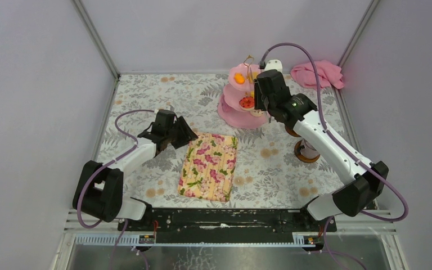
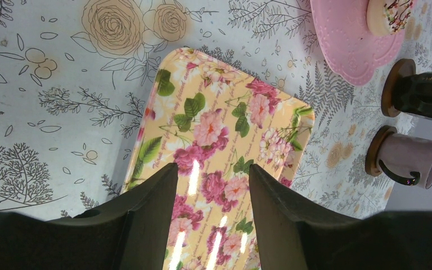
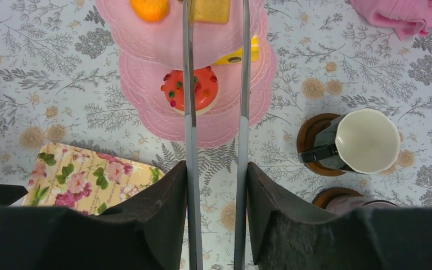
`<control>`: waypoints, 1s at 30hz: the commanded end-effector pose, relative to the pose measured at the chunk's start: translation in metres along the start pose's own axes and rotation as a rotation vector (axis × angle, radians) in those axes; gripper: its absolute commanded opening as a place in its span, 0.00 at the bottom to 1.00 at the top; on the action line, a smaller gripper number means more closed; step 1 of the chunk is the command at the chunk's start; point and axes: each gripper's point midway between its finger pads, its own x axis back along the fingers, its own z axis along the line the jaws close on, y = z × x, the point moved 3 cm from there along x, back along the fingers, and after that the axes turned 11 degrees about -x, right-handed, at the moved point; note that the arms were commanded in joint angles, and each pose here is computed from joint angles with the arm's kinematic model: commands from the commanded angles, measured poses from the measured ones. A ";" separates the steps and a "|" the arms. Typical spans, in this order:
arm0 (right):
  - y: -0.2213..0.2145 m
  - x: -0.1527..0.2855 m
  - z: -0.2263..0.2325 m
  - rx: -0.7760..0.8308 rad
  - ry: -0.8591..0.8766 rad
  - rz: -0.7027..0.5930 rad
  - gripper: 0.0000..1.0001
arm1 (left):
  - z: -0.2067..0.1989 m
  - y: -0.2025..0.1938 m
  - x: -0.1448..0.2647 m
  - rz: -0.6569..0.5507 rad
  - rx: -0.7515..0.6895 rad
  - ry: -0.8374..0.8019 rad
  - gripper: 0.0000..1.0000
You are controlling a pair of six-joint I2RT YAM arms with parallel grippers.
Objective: Serve the afternoon tea
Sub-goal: Place the desert on the desert table, then place the clamp on the tray.
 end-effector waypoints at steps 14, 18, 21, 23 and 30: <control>-0.004 0.071 -0.031 -0.128 0.102 -0.086 0.42 | -0.002 0.021 0.004 -0.059 -0.014 0.029 0.57; -0.020 0.081 -0.038 -0.159 0.118 -0.063 0.40 | 0.001 0.012 0.006 -0.045 -0.005 0.023 0.57; -0.035 0.083 -0.041 -0.178 0.127 -0.033 0.39 | 0.004 0.007 0.008 -0.043 0.004 0.019 0.57; -0.046 0.084 -0.039 -0.187 0.139 -0.011 0.38 | 0.005 0.003 0.008 -0.039 0.008 0.015 0.57; -0.092 0.086 -0.019 -0.141 0.132 0.048 0.38 | 0.006 -0.013 0.009 -0.022 -0.003 0.019 0.57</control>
